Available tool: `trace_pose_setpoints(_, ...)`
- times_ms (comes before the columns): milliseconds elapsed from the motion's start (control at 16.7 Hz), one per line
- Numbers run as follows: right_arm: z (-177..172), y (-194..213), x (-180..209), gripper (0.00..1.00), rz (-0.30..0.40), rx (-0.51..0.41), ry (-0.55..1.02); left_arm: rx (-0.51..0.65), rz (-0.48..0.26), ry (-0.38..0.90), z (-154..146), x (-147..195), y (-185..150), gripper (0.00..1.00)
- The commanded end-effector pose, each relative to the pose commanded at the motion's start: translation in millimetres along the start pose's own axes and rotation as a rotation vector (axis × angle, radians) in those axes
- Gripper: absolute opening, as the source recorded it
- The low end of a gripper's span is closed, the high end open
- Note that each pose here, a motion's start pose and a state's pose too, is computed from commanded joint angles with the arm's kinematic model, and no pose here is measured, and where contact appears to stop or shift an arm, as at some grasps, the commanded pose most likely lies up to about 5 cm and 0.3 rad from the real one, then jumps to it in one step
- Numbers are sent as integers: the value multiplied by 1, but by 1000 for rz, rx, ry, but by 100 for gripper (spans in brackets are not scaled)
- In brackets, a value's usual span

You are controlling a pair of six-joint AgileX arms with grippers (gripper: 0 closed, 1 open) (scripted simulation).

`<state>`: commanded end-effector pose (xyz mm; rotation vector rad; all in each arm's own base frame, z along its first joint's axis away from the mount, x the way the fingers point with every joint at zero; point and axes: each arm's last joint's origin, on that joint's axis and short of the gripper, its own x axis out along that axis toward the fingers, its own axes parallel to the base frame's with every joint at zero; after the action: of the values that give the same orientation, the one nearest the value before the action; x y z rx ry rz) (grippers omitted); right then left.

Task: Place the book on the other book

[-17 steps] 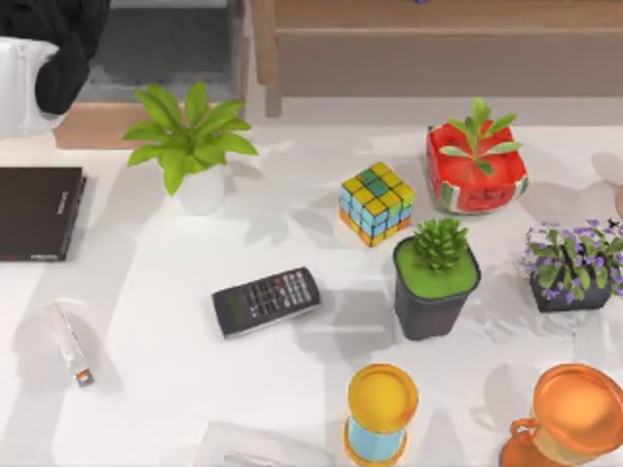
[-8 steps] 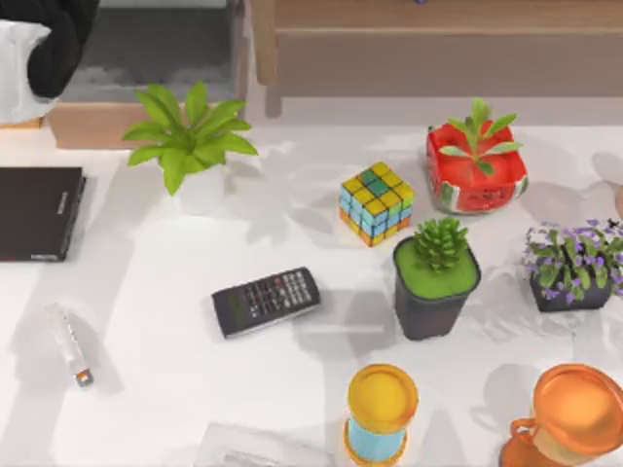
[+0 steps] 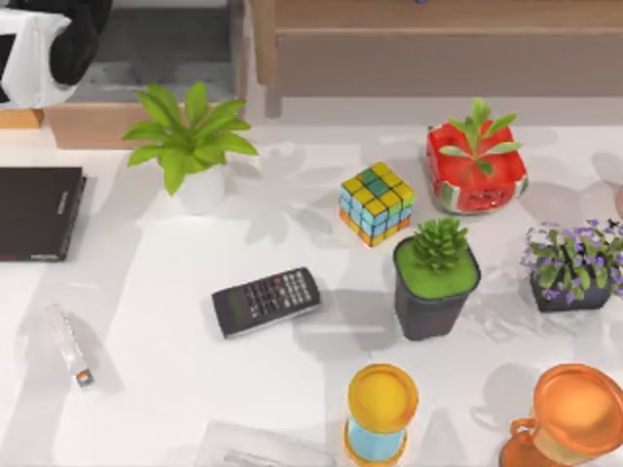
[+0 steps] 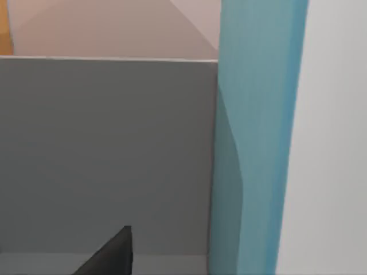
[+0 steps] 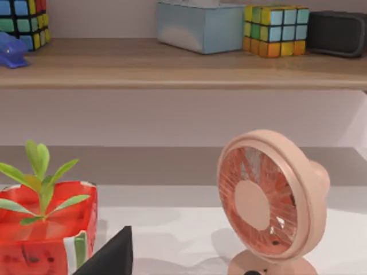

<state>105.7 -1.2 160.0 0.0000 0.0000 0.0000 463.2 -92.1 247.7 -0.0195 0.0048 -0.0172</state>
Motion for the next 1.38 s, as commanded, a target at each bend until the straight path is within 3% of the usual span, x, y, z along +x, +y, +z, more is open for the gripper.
trace_pose_setpoints(60, 0, 0, 0, 100, 0, 0, 0, 0, 0, 0, 0, 0, 0, 100)
trace_pose_setpoints(840, 0, 0, 0, 100, 0, 0, 0, 0, 0, 0, 0, 0, 0, 2)
trace_pose_setpoints(1380, 0, 0, 0, 100, 0, 0, 0, 1, 1, -1, 0, 0, 0, 0)
